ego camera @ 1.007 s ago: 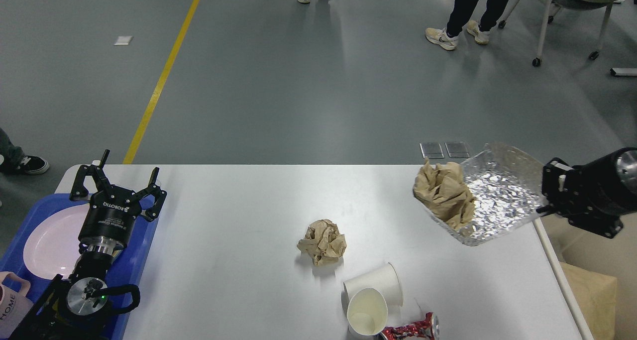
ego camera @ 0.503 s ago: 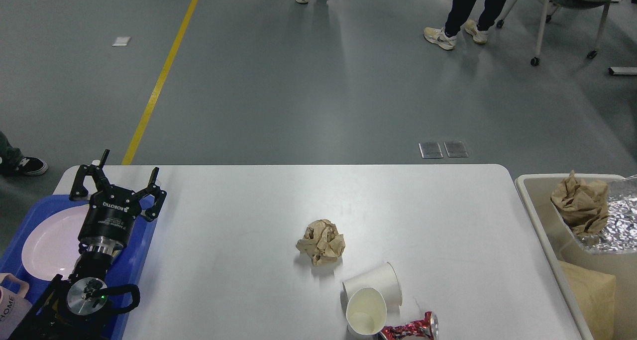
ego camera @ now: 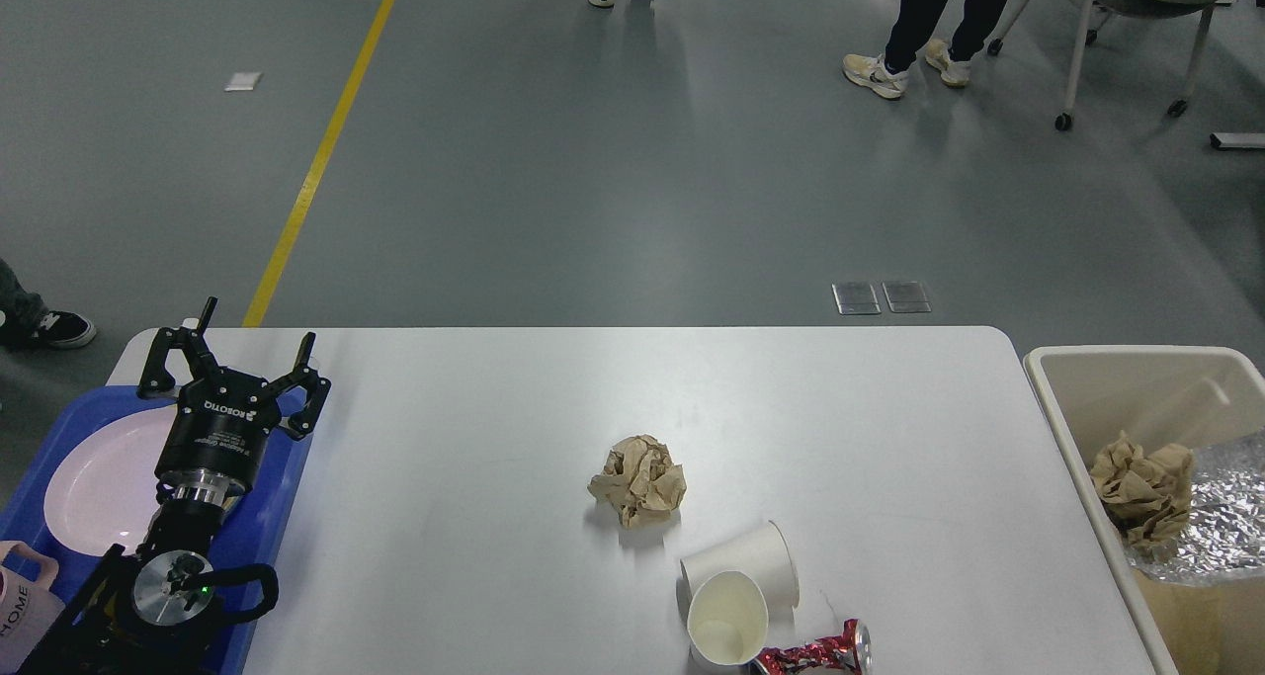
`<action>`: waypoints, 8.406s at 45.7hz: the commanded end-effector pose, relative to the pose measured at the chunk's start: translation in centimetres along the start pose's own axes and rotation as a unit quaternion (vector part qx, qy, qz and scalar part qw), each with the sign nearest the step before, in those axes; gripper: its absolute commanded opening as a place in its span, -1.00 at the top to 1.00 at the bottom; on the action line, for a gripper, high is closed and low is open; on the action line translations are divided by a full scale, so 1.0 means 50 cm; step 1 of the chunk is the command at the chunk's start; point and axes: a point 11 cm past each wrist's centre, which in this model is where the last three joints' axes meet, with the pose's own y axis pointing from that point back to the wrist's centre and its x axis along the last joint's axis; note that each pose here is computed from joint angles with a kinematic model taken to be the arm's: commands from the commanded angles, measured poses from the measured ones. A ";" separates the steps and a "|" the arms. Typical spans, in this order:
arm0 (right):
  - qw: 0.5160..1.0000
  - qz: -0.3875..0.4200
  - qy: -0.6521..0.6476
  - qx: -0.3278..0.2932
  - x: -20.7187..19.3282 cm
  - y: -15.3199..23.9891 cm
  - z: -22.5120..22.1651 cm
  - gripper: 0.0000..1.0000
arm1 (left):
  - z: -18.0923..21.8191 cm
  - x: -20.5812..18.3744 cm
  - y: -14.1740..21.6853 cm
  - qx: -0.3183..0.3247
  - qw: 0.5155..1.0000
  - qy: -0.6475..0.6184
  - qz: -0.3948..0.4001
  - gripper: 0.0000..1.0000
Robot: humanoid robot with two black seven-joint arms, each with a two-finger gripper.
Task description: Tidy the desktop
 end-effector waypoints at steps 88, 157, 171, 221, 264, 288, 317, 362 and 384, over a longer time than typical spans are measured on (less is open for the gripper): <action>0.907 -0.075 0.395 0.129 0.001 0.531 -0.503 -1.00 | 0.000 0.000 0.000 0.000 1.000 0.000 0.000 -0.94; 0.762 -0.248 0.568 0.186 -0.239 0.898 -0.455 -1.00 | -0.001 0.000 0.000 0.001 1.000 0.000 0.000 -0.94; 0.744 -0.266 0.581 0.197 -0.275 0.906 -0.458 -1.00 | 0.000 0.000 0.000 0.000 1.000 0.000 0.000 -0.94; 0.706 -0.289 0.606 0.225 -0.588 0.737 -0.405 -0.96 | 0.000 0.000 0.000 0.000 1.000 0.000 0.000 -0.94; 0.684 -0.255 0.653 0.200 -0.683 0.592 -0.310 -0.35 | 0.000 0.000 0.000 0.000 1.000 0.000 0.000 -0.94; 0.690 -0.269 0.641 0.203 -0.695 0.593 -0.303 1.00 | 0.000 0.000 0.000 0.000 1.000 0.000 0.000 -0.94; 0.732 -0.302 0.579 0.194 -0.663 0.666 -0.366 1.00 | 0.001 0.001 0.000 0.001 1.000 -0.001 0.000 -0.94; 0.787 -0.268 0.521 0.192 -0.232 0.923 -0.475 1.00 | 0.000 0.000 0.000 0.000 1.000 0.000 0.000 -0.94; 0.929 -0.179 0.309 0.099 0.041 0.640 -0.392 1.00 | 0.000 0.000 0.000 0.000 1.000 0.000 0.000 -0.94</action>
